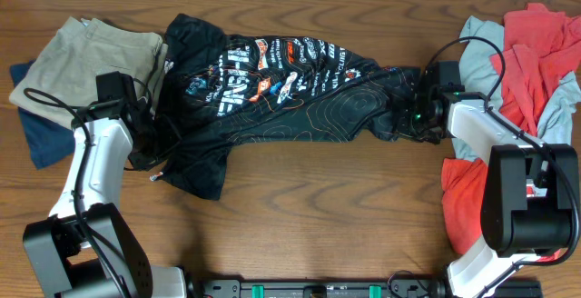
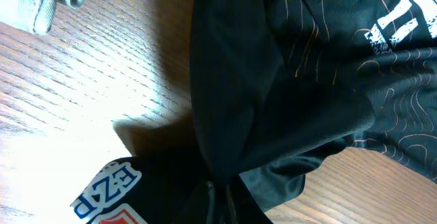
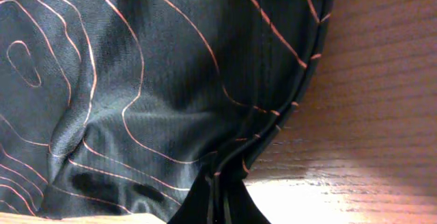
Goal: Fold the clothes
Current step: 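Lift the black shirt with both grippers and flip it down flat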
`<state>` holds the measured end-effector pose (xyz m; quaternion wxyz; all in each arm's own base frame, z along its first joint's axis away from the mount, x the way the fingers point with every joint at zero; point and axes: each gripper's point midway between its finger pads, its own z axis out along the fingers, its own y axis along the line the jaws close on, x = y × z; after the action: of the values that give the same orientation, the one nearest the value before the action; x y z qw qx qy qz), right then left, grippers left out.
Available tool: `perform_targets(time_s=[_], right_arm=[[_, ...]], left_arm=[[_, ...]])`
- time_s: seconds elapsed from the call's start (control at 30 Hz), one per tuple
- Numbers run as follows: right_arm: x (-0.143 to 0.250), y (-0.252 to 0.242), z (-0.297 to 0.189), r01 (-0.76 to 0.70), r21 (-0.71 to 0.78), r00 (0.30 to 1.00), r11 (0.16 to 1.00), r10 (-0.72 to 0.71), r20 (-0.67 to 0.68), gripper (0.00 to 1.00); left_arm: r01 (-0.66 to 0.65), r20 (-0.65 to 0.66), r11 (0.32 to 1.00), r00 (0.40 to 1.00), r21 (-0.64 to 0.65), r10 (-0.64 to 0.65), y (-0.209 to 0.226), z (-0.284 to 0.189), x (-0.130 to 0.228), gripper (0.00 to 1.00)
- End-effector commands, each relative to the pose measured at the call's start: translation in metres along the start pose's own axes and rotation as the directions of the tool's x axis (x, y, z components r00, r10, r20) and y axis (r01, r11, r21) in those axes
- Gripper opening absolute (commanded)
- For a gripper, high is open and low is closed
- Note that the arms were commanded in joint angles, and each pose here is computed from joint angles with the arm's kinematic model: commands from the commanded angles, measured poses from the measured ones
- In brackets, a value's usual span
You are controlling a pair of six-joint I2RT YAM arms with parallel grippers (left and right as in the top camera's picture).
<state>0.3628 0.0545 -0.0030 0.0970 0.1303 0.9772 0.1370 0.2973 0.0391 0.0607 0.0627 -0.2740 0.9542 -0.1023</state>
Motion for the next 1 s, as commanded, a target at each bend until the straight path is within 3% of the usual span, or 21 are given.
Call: perform_targets(time_s=[0.0,0.13,0.3,0.57,0.77,0.97], right_arm=[[0.012,-0.003,0.010,-0.001,0.014,0.999,1.000,0.001,-0.040,0.01],[0.006,-0.001,-0.006,-0.012,0.011,0.999,1.000,0.012,-0.034,0.01],[-0.029,0.002,-0.067,-0.029,-0.005,0.998,1.000,0.029,0.057,0.01],[-0.094,0.018,-0.208,0.003,-0.045,0.942,0.999,0.013,0.334,0.01],[-0.121,0.039,-0.310,0.089,-0.044,0.838,0.995,-0.051,0.543,0.01],[-0.134,0.048,-0.421,0.098,-0.065,0.663,0.993,-0.016,0.748,0.01]], left_arm=[[-0.015,0.003,1.000,1.000,-0.008,0.015,0.001,0.000,0.000,0.06],[-0.015,-0.008,1.000,1.000,0.000,0.015,-0.001,-0.004,0.002,0.06],[-0.051,0.003,0.999,0.999,0.004,0.051,-0.011,-0.034,-0.007,0.06],[-0.173,0.239,0.981,0.960,0.088,0.148,-0.058,-0.146,-0.056,0.06],[-0.277,0.519,0.951,0.837,0.136,0.170,-0.096,-0.255,-0.089,0.06],[-0.394,0.766,0.908,0.626,0.144,0.150,-0.126,-0.369,-0.096,0.06]])
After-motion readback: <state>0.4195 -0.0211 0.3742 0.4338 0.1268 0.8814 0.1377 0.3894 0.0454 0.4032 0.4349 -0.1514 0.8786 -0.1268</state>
